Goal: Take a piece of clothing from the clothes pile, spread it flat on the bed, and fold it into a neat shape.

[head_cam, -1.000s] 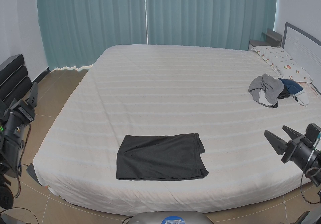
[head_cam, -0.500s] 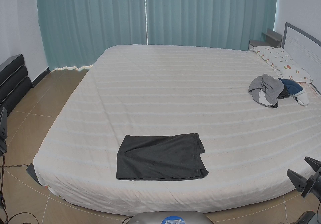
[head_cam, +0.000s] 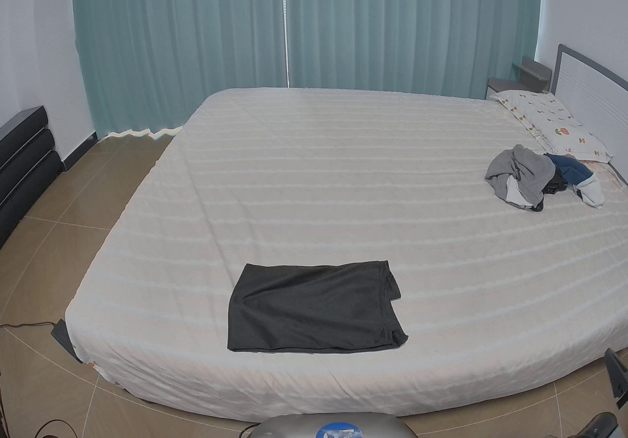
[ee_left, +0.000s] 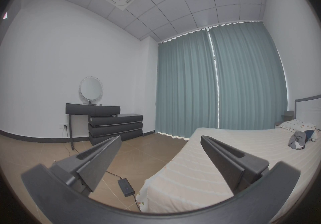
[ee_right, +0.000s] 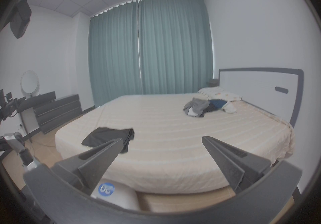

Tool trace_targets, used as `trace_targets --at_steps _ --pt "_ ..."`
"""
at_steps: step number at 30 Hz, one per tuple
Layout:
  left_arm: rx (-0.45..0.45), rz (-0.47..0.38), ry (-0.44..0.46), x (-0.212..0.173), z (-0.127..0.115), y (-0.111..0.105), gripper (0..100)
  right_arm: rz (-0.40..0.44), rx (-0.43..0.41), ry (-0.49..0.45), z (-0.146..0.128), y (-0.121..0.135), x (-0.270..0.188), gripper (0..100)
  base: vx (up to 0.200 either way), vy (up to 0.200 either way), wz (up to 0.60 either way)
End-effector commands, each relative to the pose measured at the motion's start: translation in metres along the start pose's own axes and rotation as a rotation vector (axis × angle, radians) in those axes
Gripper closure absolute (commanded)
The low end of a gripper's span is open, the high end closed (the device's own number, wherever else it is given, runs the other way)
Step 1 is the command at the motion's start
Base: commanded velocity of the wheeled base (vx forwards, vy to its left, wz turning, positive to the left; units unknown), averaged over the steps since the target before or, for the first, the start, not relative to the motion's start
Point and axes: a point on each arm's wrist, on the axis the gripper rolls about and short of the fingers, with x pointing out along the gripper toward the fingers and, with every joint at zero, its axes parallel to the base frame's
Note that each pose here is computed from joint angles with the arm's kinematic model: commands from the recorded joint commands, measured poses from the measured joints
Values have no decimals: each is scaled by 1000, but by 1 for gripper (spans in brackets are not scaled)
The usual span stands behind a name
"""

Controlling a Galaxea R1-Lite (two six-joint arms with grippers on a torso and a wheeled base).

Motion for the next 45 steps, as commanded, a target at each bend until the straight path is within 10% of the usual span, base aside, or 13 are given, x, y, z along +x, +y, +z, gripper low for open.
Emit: trace_targets --at_steps 1,40,45 --pt "-42 41 -96 -20 -2 11 0 -58 0 -159 7 -2 -11 0 0 0 0" --pt "108 -63 124 -18 -66 7 0 -305 -146 -55 -45 2 11 0 0 0 0" --pt "114 -66 129 -19 -66 7 0 -226 -145 -107 -53 3 11 0 0 0 0"
